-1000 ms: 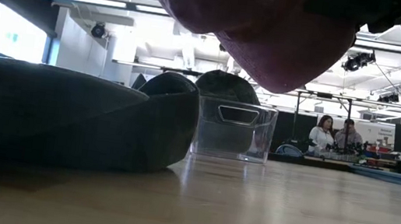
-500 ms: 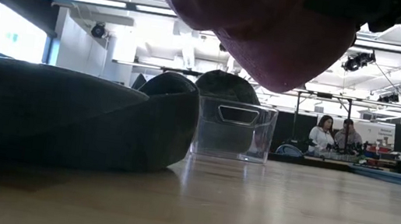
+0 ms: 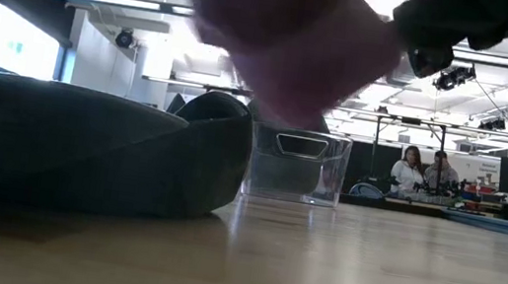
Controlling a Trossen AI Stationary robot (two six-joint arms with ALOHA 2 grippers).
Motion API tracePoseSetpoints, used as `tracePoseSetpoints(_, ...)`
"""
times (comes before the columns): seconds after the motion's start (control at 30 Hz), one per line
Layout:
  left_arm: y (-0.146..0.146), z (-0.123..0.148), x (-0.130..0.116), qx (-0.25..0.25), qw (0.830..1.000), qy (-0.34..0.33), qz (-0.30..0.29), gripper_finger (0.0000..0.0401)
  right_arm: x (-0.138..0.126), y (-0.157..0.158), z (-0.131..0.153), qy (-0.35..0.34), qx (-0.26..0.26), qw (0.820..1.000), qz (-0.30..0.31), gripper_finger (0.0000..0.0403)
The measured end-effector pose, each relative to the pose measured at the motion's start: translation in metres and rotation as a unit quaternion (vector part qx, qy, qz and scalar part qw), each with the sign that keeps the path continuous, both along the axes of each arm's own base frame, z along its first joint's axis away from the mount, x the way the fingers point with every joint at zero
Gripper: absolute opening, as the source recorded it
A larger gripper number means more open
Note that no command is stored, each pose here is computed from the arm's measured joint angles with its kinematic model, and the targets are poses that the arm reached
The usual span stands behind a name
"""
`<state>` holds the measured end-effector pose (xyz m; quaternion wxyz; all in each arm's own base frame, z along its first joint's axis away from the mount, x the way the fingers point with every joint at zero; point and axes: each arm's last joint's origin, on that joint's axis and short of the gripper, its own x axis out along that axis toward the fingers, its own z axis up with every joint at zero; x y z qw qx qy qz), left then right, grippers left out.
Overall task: Pick & Place hat
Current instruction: Put the top red cap into the left transparent bin
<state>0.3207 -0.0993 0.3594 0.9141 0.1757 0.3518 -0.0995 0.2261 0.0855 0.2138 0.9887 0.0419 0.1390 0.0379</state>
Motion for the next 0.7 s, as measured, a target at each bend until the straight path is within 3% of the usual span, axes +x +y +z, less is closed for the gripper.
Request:
tracePoseSetpoints(0.17, 0.036, 0.026, -0.014, 0.077, 0.991, 0.057, 0.098, 0.0003, 0.000, -0.008, -0.006, 0.027, -0.012, 0.999, -0.045, 0.0210)
tracePoseSetpoints(0.33, 0.092, 0.038, -0.026, 0.176, 0.958, 0.113, 0.198, 0.0001, 0.002, -0.013, -0.006, 0.030, -0.015, 0.998, -0.060, 0.0233)
tracePoseSetpoints(0.53, 0.157, 0.042, -0.040, 0.336, 0.882, 0.202, 0.262, 0.0001, 0.002, -0.016, -0.006, 0.031, -0.015, 0.997, -0.065, 0.0228)
tracePoseSetpoints(0.6, 0.180, 0.042, -0.046, 0.330, 0.877, 0.227, 0.265, 0.0001, 0.002, -0.016, -0.006, 0.031, -0.015, 0.997, -0.065, 0.0227)
tracePoseSetpoints(0.7, 0.211, 0.035, -0.054, 0.270, 0.892, 0.247, 0.267, 0.0000, 0.002, -0.016, -0.006, 0.031, -0.015, 0.997, -0.064, 0.0229)
